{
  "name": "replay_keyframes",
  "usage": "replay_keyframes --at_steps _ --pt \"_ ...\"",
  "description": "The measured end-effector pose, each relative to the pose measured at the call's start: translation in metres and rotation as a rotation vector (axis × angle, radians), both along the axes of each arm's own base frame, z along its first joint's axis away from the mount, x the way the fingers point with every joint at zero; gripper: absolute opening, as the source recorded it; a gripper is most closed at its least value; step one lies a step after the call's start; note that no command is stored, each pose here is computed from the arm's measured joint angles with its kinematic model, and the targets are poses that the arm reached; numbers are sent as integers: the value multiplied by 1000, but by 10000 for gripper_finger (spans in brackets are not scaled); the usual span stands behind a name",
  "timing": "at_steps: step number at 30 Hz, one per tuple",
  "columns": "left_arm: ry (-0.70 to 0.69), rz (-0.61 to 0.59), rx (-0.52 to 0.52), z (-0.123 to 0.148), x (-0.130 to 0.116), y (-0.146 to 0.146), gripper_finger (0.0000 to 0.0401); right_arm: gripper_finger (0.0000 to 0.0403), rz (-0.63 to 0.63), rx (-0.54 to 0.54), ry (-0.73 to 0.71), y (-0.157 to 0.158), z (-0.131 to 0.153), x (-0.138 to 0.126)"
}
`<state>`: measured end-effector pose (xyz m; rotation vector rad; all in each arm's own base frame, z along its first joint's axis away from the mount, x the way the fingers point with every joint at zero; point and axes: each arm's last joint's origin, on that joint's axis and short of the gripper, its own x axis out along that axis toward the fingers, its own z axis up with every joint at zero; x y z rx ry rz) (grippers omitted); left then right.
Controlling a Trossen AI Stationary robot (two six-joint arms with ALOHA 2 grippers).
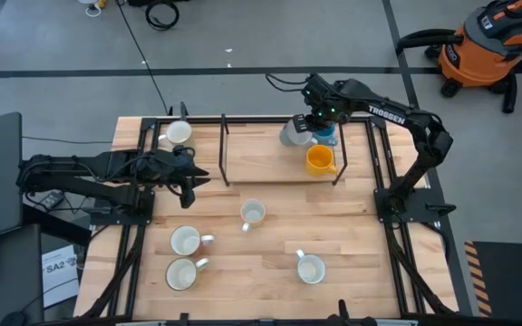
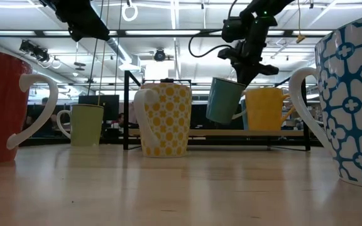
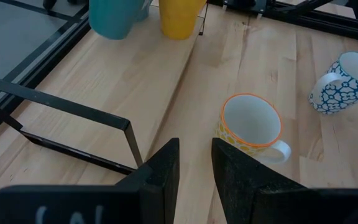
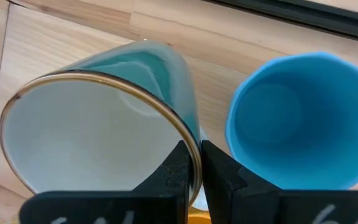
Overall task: Place coffee mugs
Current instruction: Put the dark green mug on the shelf
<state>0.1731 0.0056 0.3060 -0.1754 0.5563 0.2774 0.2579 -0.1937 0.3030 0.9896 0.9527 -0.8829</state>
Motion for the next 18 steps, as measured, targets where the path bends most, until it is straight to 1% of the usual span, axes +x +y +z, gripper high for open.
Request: replay_keyframes --at_steps 5,18 --pt "0 0 0 0 0 0 100 35 -7 -6 19 0 -10 -1" --pt "2 -4 7 0 0 0 100 36 -22 -26 15 -5 -9 -2"
